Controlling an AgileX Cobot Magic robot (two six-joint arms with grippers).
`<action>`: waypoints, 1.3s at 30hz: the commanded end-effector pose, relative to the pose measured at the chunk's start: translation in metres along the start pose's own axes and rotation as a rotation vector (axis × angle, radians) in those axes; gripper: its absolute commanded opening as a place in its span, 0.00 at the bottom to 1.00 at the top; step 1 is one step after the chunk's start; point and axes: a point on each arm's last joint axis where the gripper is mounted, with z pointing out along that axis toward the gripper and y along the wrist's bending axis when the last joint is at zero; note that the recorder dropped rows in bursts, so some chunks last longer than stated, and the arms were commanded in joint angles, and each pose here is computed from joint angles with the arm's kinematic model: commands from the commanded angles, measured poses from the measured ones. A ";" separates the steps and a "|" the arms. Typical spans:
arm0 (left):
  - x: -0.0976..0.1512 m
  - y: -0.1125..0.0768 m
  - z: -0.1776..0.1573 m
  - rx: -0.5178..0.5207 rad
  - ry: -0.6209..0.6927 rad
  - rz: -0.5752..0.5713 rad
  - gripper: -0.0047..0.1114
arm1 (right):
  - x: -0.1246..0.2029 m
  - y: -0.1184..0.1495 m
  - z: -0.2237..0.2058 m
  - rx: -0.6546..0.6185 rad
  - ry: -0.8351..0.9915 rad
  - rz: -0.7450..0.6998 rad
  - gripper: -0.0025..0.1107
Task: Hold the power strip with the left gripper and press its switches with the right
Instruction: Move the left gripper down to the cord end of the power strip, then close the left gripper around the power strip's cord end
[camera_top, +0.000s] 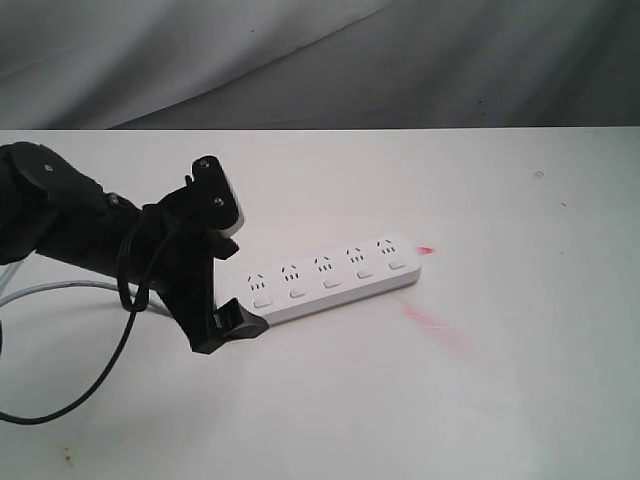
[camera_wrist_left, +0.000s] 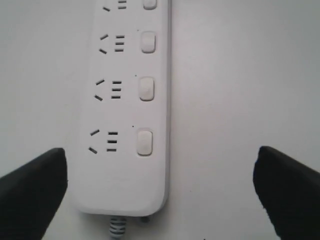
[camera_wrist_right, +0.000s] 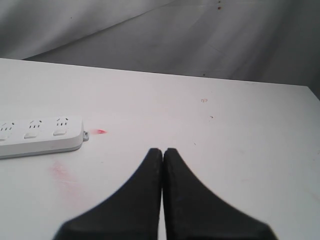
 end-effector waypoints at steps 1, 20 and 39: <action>0.003 0.007 0.009 -0.043 -0.007 -0.073 0.85 | 0.002 -0.001 0.000 0.009 -0.001 0.000 0.02; 0.043 0.032 0.032 0.012 -0.026 0.019 0.85 | 0.002 -0.001 0.000 0.009 -0.001 0.000 0.02; 0.049 0.041 0.054 0.039 -0.005 -0.030 0.85 | 0.002 -0.001 0.000 0.009 -0.001 0.000 0.02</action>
